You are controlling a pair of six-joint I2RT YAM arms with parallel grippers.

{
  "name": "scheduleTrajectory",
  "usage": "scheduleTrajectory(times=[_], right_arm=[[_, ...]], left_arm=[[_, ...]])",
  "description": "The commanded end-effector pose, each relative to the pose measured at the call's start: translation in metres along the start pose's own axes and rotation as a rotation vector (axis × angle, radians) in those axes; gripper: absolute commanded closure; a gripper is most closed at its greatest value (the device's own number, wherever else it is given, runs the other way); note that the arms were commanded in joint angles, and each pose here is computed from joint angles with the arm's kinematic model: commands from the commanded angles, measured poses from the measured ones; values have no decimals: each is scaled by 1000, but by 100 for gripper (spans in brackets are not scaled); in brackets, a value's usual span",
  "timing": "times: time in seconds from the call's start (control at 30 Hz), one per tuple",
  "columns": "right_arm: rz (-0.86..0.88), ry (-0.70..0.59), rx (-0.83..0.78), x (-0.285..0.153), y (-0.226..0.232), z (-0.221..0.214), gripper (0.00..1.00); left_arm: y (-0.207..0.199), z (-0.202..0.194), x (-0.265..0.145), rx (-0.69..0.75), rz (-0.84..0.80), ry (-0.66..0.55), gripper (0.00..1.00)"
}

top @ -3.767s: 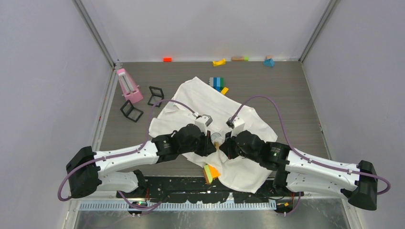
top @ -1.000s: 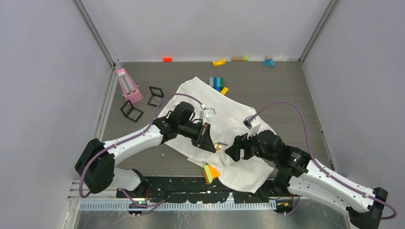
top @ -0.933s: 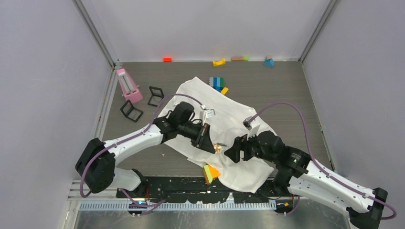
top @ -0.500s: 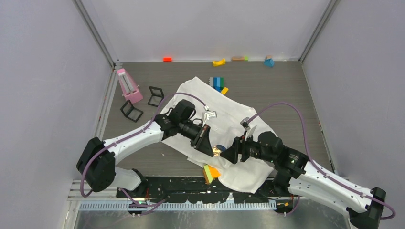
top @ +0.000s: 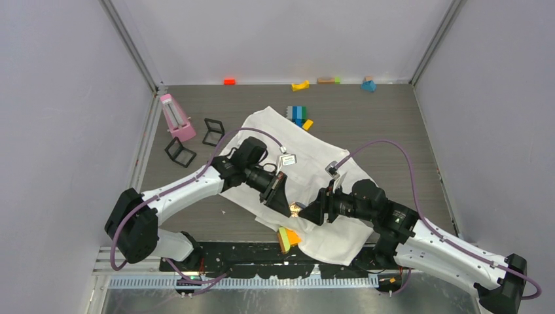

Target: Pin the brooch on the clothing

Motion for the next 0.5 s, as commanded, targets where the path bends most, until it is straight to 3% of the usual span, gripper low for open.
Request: scheduleTrajectory(times=[0.0,0.47], right_arm=[[93,-52,-5,-1,20,14,41],[112,-55,-2,2,24,17,43]], left_arm=[[-17,3,-2,54,-84,4,100],[-25,-1,1,71,-128,28,100]])
Point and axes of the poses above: each gripper's point midway between its finger pads, its own x axis out along the fingers, its own y axis along the line the jaws close on, z = x × y, the point moved 2 cm from there along -x, back along the fingers, and after that the axes turned 3 degrees about x, right-handed, at the moved point
